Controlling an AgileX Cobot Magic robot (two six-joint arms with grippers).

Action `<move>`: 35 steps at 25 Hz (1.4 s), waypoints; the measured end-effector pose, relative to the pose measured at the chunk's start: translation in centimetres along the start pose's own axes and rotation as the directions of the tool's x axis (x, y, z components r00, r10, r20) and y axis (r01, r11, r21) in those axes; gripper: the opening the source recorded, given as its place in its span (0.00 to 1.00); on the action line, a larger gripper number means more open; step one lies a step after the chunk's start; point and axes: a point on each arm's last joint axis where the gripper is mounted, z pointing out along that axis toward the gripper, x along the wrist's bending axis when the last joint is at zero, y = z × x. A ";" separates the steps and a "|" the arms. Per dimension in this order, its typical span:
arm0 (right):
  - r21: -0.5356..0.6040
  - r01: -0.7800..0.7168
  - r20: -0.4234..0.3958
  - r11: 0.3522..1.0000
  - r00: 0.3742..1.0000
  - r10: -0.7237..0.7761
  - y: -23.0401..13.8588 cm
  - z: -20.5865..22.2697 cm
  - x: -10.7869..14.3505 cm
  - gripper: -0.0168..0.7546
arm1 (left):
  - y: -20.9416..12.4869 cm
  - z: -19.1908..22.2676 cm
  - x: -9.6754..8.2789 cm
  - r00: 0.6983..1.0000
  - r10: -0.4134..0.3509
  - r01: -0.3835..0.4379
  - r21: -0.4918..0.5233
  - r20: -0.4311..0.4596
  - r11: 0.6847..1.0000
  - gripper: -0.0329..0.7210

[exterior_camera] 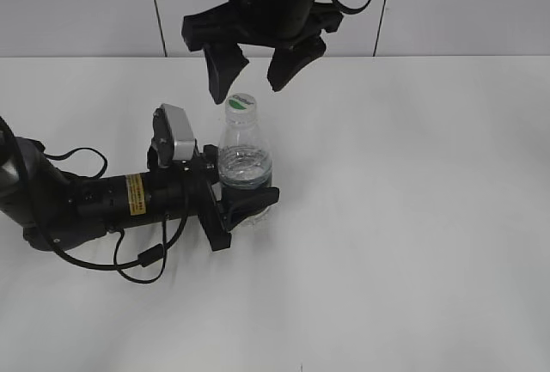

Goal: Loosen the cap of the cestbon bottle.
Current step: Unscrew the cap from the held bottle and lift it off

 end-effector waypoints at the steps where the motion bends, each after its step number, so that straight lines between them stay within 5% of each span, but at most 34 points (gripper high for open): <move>1: 0.001 0.000 0.002 1.000 1.000 0.000 0.0 0.0 0.0 0.76 | 0.0 0.0 0.0 1.000 0.000 0.000 0.000 0.000 1.000 0.58; 19: 0.050 0.012 -0.024 0.999 1.000 -0.011 0.0 2.4 -0.1 0.75 | 0.0 0.0 0.0 1.000 -0.002 0.002 0.000 -0.001 1.000 0.58; 27: 0.050 0.035 -0.025 0.998 0.999 -0.034 0.0 2.4 -0.1 0.42 | 0.0 0.0 0.0 1.000 -0.003 0.003 0.000 -0.001 1.000 0.58; 35: 0.045 0.189 -0.034 0.981 0.982 -0.188 0.0 2.4 -0.1 0.42 | 0.0 0.0 0.0 1.000 -0.004 0.004 0.000 -0.003 1.000 0.58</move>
